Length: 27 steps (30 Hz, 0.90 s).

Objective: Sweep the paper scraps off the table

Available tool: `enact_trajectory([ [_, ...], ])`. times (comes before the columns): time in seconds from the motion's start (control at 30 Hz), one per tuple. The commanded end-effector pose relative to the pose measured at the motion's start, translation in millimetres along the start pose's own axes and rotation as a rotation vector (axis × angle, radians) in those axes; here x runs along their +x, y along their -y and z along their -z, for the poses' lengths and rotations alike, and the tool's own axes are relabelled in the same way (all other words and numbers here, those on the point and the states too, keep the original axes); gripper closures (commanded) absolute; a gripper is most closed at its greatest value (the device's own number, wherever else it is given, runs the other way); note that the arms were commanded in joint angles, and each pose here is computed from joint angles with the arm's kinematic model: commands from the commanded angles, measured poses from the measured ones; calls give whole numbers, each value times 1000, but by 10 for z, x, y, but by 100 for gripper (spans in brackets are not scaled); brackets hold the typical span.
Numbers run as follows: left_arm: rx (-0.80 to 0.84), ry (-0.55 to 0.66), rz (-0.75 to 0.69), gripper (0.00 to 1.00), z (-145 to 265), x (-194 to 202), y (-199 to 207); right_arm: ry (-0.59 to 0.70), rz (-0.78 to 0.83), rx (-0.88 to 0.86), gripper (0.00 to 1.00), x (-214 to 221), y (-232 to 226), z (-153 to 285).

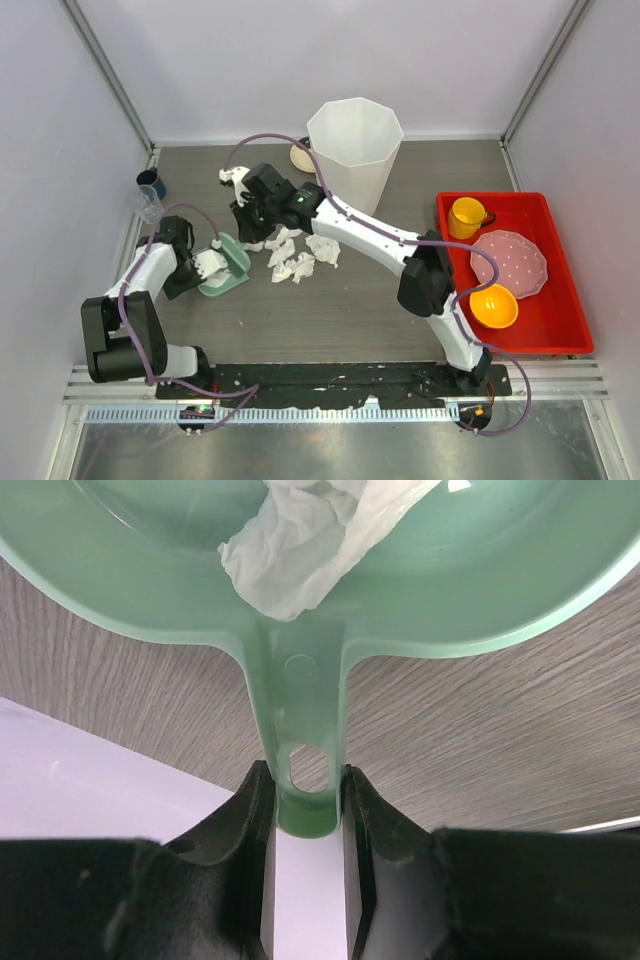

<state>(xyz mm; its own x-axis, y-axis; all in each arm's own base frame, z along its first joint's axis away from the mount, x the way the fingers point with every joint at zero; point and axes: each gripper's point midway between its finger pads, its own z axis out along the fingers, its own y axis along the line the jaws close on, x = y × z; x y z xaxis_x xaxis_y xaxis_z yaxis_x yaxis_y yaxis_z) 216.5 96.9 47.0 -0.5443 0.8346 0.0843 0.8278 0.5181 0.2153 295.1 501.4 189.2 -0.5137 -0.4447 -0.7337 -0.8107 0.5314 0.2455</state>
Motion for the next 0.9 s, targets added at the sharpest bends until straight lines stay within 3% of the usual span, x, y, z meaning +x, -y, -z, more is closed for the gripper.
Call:
enact_trajectory([
  [0.0, -56, -7, -17, 100, 93, -35, -128, 165, -23, -99, 99, -563, -218, 234],
  [0.13, -53, 5, -10, 100, 88, -60, -127, 203, -78, -144, 99, -723, -211, 345],
  [0.5, 4, 190, 182, 100, 96, -347, 72, 311, -56, 105, 99, -886, 257, 1072],
  [0.67, 45, 281, 313, 100, 392, -404, 227, 373, -36, 190, 99, -971, 445, 1542],
  [0.87, 55, 414, 399, 100, 949, -564, 161, 347, -46, 299, 99, -789, 797, 1847],
])
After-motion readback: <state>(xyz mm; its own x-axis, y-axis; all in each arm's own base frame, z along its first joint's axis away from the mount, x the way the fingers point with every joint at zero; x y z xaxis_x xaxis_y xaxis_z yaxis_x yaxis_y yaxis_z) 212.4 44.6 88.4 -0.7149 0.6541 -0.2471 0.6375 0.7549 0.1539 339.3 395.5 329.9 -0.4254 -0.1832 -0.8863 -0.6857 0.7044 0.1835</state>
